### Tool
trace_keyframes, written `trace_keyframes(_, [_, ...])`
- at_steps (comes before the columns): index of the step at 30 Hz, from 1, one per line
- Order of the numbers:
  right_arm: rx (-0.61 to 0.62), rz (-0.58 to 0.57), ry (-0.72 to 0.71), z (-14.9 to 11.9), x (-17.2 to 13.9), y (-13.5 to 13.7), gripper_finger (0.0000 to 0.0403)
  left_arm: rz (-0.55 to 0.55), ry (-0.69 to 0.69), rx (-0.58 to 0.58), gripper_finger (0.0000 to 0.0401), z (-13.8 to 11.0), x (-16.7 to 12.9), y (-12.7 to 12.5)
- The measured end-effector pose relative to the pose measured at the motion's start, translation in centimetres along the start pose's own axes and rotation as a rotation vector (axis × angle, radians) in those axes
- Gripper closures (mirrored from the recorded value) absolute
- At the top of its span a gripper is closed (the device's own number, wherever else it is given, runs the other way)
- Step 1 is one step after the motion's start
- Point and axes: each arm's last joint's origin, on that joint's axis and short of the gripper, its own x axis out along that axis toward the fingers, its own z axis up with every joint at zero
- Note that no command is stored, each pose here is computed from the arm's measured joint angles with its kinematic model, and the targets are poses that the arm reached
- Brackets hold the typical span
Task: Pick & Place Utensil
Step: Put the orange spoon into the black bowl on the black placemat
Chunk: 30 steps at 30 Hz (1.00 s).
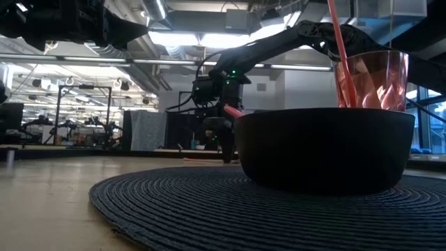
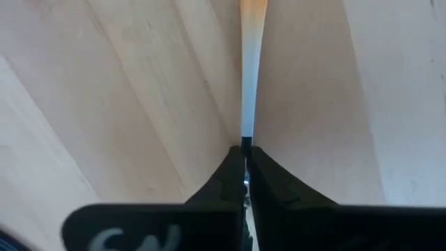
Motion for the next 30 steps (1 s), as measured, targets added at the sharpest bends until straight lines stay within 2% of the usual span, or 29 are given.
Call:
trace_keyframes(12, [-0.006,0.004,-0.087,-0.1,-4.3,0.7,0.0399,0.001,0.004,-0.001,0.0397,0.0,0.0,0.0])
trace_keyframes(19, [-0.060,0.063,-0.219,-0.9,-10.2,2.3,0.0399,0.019,0.010,0.006,0.0397,-0.1,0.0,0.0])
trace_keyframes(24, [-0.147,0.119,-0.373,-1.4,-14.3,3.8,0.0399,0.031,-0.044,0.041,0.0398,0.7,-0.7,0.0])
trace_keyframes(27, [-0.201,0.175,-0.424,-1.7,-15.9,4.9,0.0399,0.037,-0.069,0.045,0.0398,1.1,-1.6,-0.3])
trace_keyframes(30, [-0.234,0.179,-0.439,-2.4,-17.1,5.7,0.0399,0.048,-0.082,0.050,0.0398,1.4,-2.6,-0.5])
